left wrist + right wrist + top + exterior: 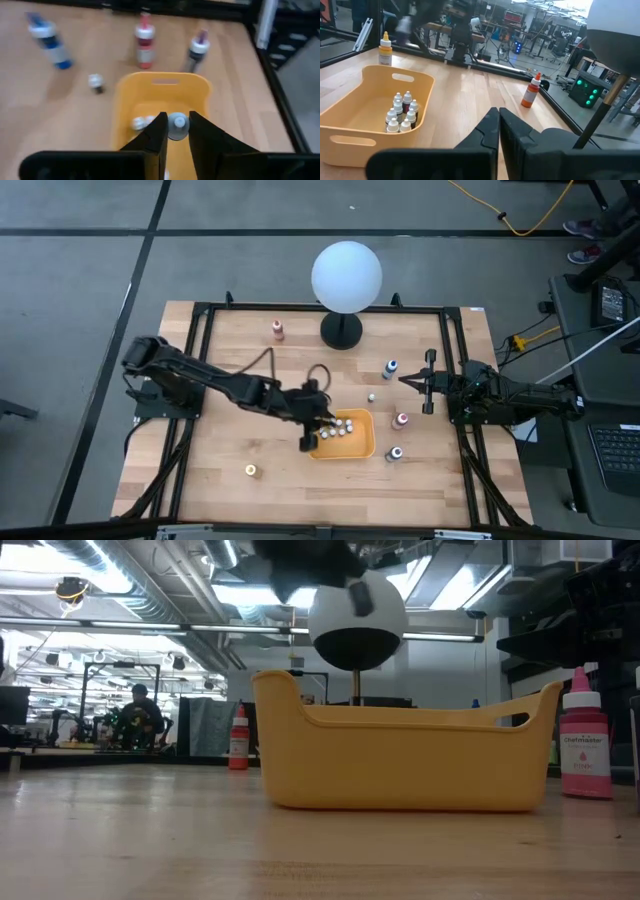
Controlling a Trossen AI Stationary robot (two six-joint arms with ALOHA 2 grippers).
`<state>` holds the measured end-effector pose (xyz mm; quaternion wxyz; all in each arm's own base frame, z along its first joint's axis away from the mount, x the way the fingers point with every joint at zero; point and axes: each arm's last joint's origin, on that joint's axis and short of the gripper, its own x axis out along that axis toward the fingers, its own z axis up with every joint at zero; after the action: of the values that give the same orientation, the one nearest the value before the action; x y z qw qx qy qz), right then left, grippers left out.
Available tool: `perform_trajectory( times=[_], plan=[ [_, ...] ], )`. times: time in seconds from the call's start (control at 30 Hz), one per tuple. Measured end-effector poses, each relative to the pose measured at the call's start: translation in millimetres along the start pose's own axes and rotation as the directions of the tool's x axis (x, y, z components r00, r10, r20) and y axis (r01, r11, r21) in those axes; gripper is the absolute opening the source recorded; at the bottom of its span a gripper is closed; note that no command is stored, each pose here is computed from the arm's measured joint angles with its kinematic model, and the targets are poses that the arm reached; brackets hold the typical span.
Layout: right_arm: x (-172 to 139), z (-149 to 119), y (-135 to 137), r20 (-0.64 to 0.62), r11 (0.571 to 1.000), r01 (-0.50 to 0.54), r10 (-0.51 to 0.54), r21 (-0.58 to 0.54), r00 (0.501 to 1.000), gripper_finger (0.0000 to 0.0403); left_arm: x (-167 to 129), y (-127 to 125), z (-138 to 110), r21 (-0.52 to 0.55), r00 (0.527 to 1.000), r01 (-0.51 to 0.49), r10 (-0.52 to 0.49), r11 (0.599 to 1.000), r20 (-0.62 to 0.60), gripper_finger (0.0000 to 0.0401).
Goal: Pick & Place food coloring
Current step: Put the small purple food coloring bottle into the yellow bin
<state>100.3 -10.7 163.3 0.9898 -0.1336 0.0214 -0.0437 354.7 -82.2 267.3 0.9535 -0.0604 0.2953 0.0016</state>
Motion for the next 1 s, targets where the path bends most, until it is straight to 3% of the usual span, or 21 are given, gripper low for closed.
perform_trajectory(
  times=[0.2, 0.3, 0.53, 1.0],
  plan=[
    [0.0, 0.0, 0.0, 0.0, 1.0, 0.0, 0.0, 0.0, 1.0, 0.0016, 36.9, -11.9, 11.4, 0.115, 0.994, 0.073, -0.064, 0.991, -0.087, 0.0058],
    [0.0, 0.0, 0.0, 0.0, 1.0, 0.001, -0.001, 0.0, 1.0, 0.0016, 56.0, -9.2, 14.0, 0.153, 0.989, 0.073, -0.052, 0.986, -0.136, 0.0058],
    [0.0, 0.0, 0.0, -0.001, 1.0, 0.001, -0.001, 0.0, 1.0, 0.0016, 92.9, -3.5, 18.3, 0.193, 0.974, 0.166, -0.13, 0.967, -0.186, 0.0058],
    [0.0, 0.0, 0.0, 0.0, 1.0, 0.0, 0.0, 0.0, 1.0, 0.0016, 119.4, 24.8, 12.8, 0.269, 0.975, 0.135, -0.079, 0.953, -0.209, 0.0058]
  ],
)
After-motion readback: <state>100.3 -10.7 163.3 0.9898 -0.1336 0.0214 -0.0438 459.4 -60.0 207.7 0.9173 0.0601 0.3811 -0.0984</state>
